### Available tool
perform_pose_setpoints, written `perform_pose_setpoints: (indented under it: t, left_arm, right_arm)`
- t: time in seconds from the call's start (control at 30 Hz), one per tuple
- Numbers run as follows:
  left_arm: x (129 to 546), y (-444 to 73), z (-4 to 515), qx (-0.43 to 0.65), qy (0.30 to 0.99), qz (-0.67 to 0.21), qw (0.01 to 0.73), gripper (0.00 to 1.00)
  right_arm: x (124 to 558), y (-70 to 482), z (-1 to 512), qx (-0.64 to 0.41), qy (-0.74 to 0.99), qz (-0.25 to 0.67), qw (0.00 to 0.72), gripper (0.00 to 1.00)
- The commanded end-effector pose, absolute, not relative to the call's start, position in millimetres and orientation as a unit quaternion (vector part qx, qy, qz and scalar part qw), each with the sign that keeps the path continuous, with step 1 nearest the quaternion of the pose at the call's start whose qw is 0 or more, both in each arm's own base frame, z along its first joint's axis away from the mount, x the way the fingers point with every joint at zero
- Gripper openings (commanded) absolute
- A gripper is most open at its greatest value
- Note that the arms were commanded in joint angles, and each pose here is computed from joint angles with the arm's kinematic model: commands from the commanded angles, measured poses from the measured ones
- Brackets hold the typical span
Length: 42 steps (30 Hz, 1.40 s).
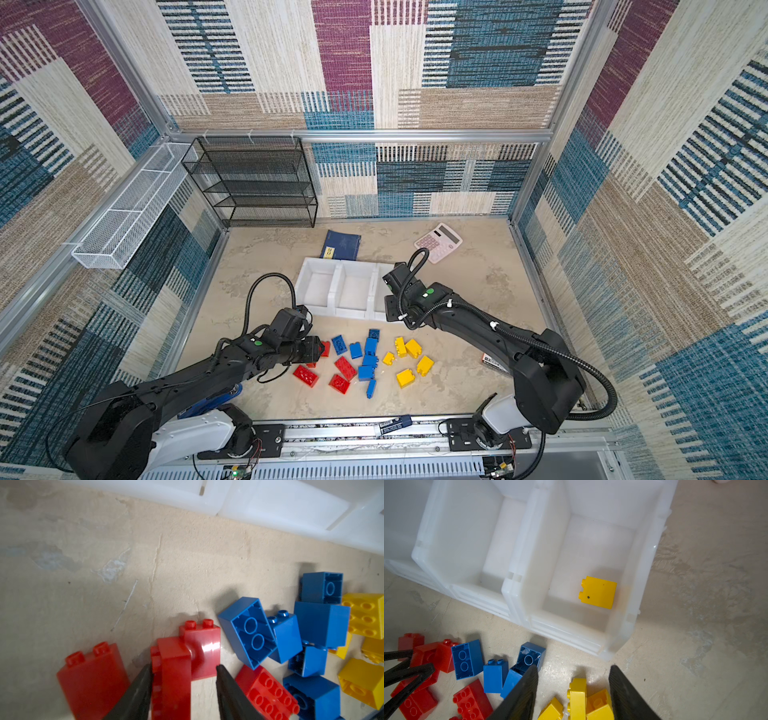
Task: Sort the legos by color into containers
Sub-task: 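Grasp a red brick with the left gripper while the right hovers over bricks, then carry the red brick with the left gripper into the nearest compartment and release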
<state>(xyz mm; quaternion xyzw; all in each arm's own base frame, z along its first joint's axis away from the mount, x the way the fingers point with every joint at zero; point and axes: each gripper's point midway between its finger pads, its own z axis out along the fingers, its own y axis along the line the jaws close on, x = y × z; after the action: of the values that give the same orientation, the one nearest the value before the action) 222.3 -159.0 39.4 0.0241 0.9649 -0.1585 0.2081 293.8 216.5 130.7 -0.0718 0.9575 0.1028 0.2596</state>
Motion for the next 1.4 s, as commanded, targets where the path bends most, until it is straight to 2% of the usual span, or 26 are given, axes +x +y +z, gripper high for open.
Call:
perform_pose_setpoints:
  t: [0.0,0.17,0.47,0.63,0.83,1.0,1.2,1.37]
  left_arm:
    - [223,-154,37,0.03,0.967,-0.135,0.214,0.45]
    - [223,-151,36,0.03,0.967,-0.125,0.218,0.32]
    - [228,-141,52,0.019,0.964,-0.103,0.242,0.28]
    - [244,-143,78,0.019,0.953,-0.107,0.284,0.27]
    - [280,-152,111,0.03,0.941,-0.121,0.314,0.27]
    - [330,-148,128,0.017,0.934,-0.135,0.331,0.26]
    - [389,-151,126,0.018,0.935,-0.155,0.317,0.26]
    - [416,-157,110,0.017,0.942,-0.165,0.292,0.26]
  right_arm:
    - [295,217,137,-0.058,0.953,0.116,0.274,0.57]
    - [289,212,137,-0.047,0.952,0.121,0.276,0.57]
    - [286,208,140,-0.04,0.951,0.124,0.279,0.56]
    - [287,209,140,-0.04,0.951,0.124,0.279,0.56]
    - [286,207,143,-0.037,0.951,0.123,0.282,0.56]
    - [285,204,147,-0.035,0.95,0.121,0.286,0.56]
    - [282,199,151,-0.024,0.949,0.12,0.291,0.56]
    - [279,194,153,-0.014,0.948,0.121,0.293,0.56]
